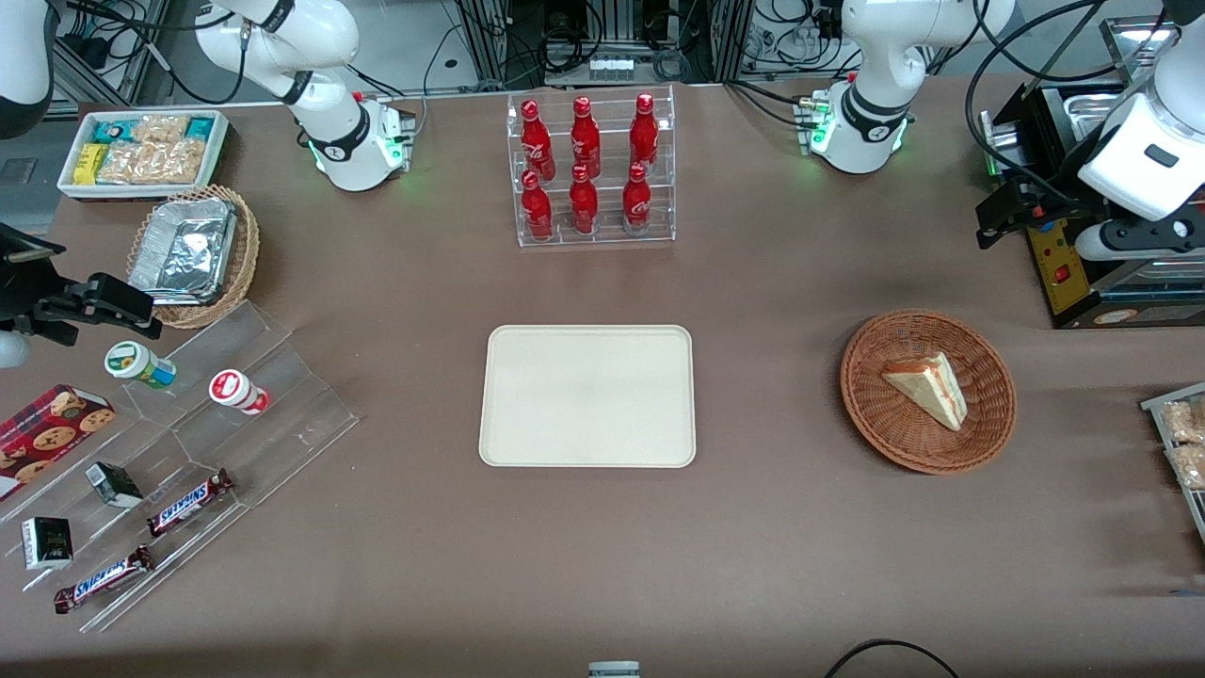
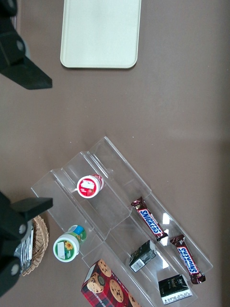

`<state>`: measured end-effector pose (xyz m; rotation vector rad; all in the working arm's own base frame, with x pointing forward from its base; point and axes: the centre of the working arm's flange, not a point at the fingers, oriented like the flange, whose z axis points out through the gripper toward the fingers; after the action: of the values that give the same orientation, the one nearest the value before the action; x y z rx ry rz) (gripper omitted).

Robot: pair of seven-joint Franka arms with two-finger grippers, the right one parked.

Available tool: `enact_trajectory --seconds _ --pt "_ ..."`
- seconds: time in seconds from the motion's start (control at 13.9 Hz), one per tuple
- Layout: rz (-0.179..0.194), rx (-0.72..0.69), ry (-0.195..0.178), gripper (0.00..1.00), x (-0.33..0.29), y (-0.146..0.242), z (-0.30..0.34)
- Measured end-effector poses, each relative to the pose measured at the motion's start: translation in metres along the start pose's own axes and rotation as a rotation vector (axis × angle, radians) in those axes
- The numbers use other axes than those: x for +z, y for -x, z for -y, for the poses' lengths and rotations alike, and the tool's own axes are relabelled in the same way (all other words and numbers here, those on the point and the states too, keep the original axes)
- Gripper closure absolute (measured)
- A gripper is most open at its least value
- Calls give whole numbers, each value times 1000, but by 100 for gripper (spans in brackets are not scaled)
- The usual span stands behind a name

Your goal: Place sandwich from basket to tray

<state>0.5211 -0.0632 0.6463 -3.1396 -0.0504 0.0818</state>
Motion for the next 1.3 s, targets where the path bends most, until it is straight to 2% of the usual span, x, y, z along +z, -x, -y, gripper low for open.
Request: enact_trajectory --seconds 0.36,0.5,0.65,0.86,1.08,1.3 --pt "4 -1 -1 0 2 -1 1" --pt "16 -4 -2 0 8 -4 1" --pt "46 -6 -15 0 24 -13 2" --pt "102 -19 -58 0 57 -32 8" --pt "146 -74 -65 0 85 -50 36" --pt "182 -189 -70 0 106 -63 77"
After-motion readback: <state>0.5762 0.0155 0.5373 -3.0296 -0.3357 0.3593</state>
